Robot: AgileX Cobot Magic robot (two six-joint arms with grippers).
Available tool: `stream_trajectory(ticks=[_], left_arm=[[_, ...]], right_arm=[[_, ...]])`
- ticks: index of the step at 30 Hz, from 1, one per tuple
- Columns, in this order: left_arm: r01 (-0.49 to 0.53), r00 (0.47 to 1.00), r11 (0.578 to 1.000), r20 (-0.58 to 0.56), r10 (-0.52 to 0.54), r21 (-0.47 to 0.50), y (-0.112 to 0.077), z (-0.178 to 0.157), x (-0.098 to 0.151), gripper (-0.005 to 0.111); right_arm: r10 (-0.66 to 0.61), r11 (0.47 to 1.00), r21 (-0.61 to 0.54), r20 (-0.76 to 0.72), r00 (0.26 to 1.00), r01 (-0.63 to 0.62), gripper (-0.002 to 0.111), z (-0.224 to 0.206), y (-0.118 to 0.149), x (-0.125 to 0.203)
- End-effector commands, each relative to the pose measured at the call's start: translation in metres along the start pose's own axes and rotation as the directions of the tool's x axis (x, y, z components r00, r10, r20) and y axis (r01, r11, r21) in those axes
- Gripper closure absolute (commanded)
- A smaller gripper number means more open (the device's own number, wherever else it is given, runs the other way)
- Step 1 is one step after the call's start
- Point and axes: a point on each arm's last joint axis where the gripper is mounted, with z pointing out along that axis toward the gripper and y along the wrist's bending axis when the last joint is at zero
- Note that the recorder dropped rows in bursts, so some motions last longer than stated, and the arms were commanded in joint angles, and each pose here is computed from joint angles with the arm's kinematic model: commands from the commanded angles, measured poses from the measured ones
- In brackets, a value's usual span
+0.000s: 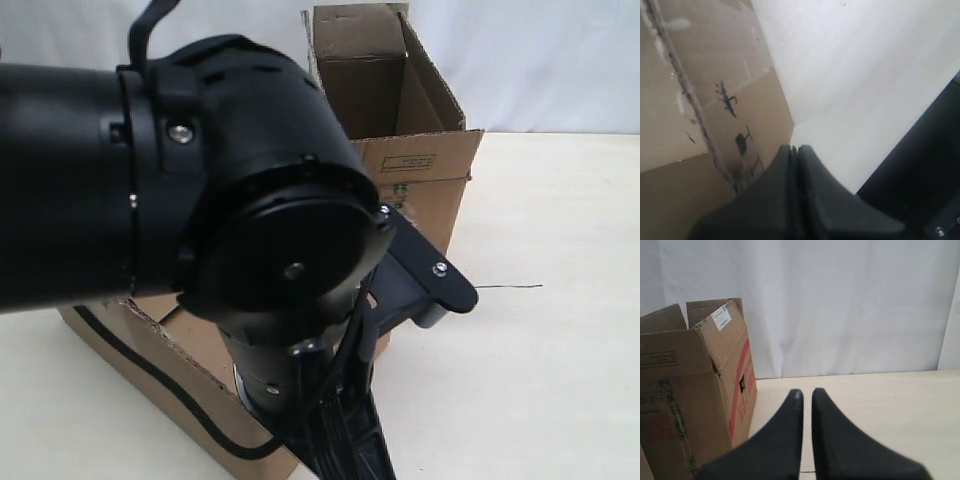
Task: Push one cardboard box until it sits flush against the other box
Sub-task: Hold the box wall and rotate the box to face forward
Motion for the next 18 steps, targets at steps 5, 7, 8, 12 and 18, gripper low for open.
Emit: stream_trajectory(ticks=[5, 7, 8, 12, 18], left_arm=[[-0.018, 1.000, 0.999, 0.011, 0.018, -0.040, 0.002, 0.000, 0.000, 0.107], [-0.018, 1.000, 0.999, 0.012, 0.019, -0.047, 0.002, 0.000, 0.000, 0.107], [-0.018, 1.000, 0.999, 0.012, 0.019, -0.047, 0.002, 0.000, 0.000, 0.107], [-0.016, 0.999, 0.998, -0.029, 0.014, -0.067, 0.004, 0.010, 0.007, 0.107], [-0.016, 0.995, 0.998, -0.099, 0.009, -0.066, 0.003, 0.026, 0.020, 0.107]], right_arm=[[-0.006, 1.000, -0.005, 0.007, 1.000, 0.006, 0.103, 0.000, 0.000, 0.001], [-0.006, 1.000, -0.005, 0.007, 1.000, 0.006, 0.103, 0.000, 0.000, 0.001], [-0.006, 1.000, -0.005, 0.007, 1.000, 0.006, 0.103, 0.000, 0.000, 0.001], [-0.006, 1.000, -0.005, 0.007, 1.000, 0.006, 0.103, 0.000, 0.000, 0.001], [-0.006, 1.000, -0.005, 0.007, 1.000, 0.006, 0.103, 0.000, 0.000, 0.001]])
